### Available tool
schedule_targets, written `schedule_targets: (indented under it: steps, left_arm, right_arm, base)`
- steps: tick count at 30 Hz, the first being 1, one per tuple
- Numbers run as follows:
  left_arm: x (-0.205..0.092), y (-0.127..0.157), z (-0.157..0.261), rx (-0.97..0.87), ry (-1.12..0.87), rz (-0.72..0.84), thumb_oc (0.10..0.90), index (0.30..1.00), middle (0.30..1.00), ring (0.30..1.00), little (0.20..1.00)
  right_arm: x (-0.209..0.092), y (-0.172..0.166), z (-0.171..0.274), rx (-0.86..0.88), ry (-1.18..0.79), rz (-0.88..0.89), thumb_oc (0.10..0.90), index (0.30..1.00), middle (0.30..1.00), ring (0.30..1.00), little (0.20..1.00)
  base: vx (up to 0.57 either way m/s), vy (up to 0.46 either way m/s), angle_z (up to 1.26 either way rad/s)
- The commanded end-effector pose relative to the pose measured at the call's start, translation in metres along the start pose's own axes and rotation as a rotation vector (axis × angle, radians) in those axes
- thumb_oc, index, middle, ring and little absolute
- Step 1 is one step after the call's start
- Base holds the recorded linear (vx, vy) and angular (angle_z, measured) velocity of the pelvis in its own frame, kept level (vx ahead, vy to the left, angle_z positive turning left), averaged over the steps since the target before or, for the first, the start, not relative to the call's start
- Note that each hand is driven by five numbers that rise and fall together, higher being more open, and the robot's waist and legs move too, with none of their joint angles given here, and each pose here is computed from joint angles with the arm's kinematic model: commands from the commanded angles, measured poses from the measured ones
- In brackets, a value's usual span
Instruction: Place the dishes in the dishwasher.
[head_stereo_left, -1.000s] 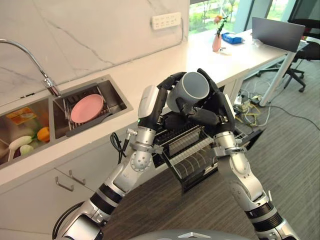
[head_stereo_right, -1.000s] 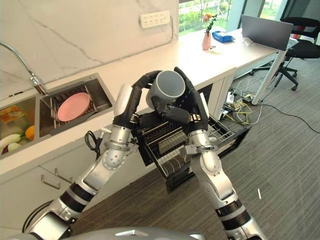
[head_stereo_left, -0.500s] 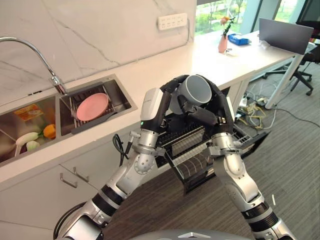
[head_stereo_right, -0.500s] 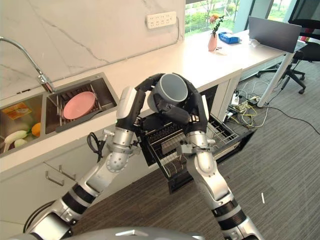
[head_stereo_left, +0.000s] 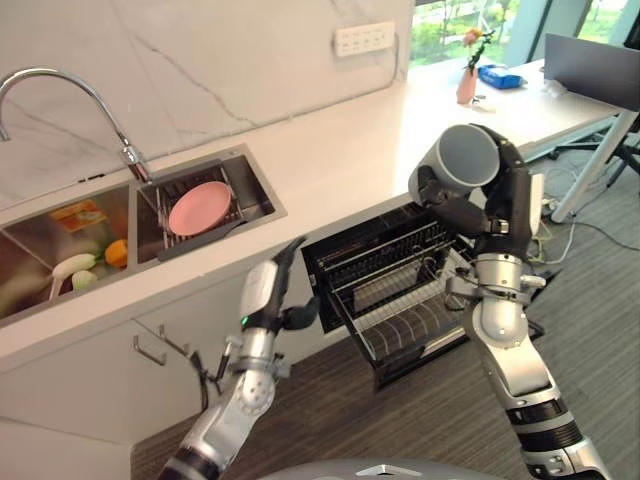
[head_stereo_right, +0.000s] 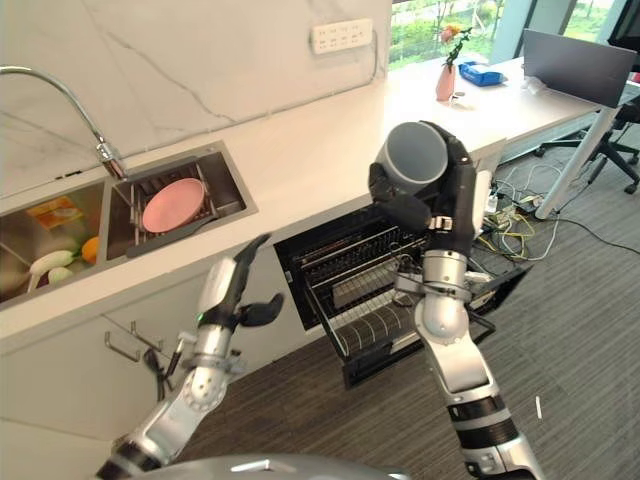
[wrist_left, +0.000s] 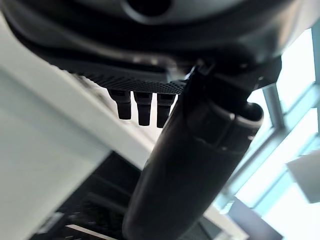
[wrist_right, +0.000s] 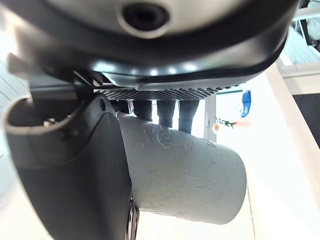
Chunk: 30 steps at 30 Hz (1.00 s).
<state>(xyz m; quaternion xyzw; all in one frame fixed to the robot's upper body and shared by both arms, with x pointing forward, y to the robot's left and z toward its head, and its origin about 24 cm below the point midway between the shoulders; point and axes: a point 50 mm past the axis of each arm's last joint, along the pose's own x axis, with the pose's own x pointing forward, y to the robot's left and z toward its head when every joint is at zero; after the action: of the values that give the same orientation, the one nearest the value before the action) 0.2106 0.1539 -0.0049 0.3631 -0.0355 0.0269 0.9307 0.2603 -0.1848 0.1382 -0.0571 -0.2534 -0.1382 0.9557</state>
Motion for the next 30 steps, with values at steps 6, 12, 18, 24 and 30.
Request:
schedule_targets:
  steps: [6,12,18,24,30]
  left_arm:
    - [0.023,0.035,-0.004,0.049,-0.067,0.094,0.8,0.9,0.9,0.9,0.9]
    - [0.006,0.011,-0.031,0.125,0.007,-0.103,0.8,0.9,0.9,0.9,0.9]
    - [-0.002,0.0,-0.041,0.129,0.05,-0.209,0.8,0.9,0.9,0.9,0.9]
    - [-0.005,-0.004,-0.046,0.111,0.089,-0.219,0.8,0.9,0.9,0.9,0.9]
    - [-0.012,-0.009,-0.053,0.095,0.144,-0.237,0.8,0.9,0.9,0.9,0.9]
  right_arm:
    - [0.034,0.012,0.013,-0.159,-0.149,0.2,0.4,0.3,0.3,0.3,0.3]
    - [0.04,-0.01,-0.041,-0.411,0.051,0.163,0.4,0.3,0.3,0.3,0.3]
    - [0.05,-0.024,-0.077,-0.573,0.224,0.159,0.4,0.3,0.3,0.3,0.3]
    - [0.058,-0.029,-0.102,-0.586,0.384,0.086,0.4,0.3,0.3,0.3,0.3]
    - [0.062,-0.027,-0.112,-0.573,0.468,0.089,0.8,0.9,0.9,0.9,0.9]
  base:
    - [-0.03,-0.027,0.29]
    - [-0.07,-0.041,0.45]
    - [-0.05,-0.036,0.3]
    - [-0.02,-0.012,0.18]
    - [0.03,0.001,0.05]
